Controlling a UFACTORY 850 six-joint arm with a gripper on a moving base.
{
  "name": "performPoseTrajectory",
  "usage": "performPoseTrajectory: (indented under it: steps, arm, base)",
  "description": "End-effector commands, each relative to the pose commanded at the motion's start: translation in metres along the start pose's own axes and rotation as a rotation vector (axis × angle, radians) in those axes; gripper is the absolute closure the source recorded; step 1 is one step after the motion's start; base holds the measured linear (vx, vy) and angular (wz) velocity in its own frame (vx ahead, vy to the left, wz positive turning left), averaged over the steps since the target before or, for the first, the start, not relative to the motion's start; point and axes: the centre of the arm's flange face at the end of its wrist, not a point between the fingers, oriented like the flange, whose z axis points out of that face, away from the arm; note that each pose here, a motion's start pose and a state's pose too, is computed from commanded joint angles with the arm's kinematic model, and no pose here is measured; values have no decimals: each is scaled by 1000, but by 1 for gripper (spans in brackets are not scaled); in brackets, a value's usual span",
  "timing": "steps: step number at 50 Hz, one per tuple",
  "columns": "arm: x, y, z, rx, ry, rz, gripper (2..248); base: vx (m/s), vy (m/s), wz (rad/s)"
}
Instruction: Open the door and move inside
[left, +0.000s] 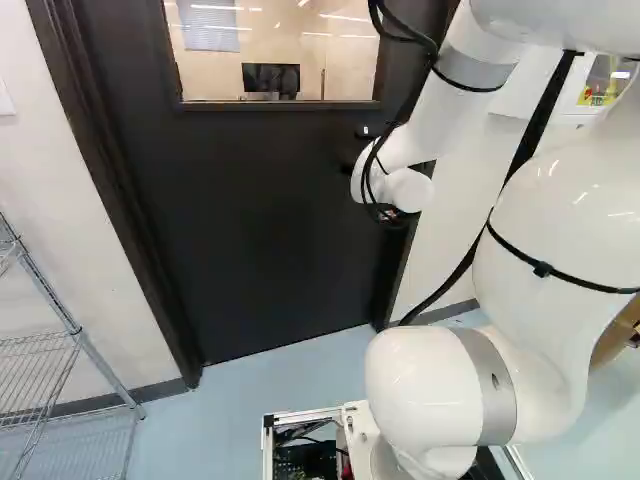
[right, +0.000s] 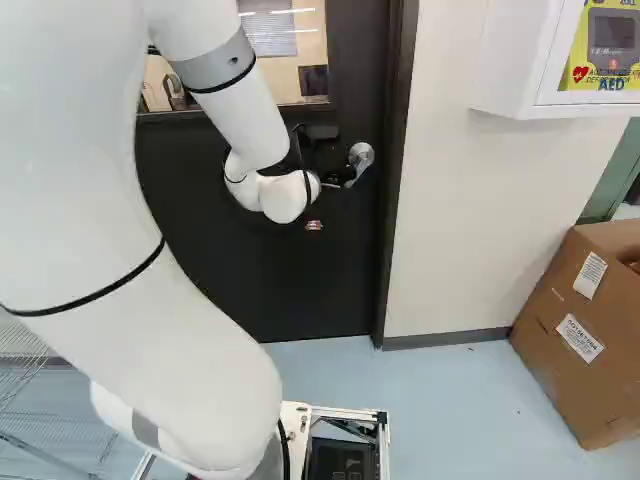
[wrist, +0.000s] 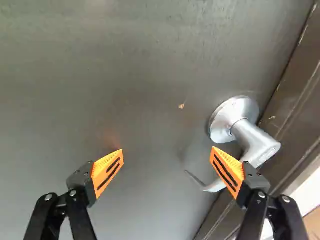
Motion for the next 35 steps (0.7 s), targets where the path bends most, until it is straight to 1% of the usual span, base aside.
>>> performPoseTrajectory:
  steps: [26,35]
  arm:
    - [-26,-1,8,3,-61,3,3]
    - [-29,-1,9,3,-69,4,3]
  base:
    - [0,0,0]
    - [0,0,0]
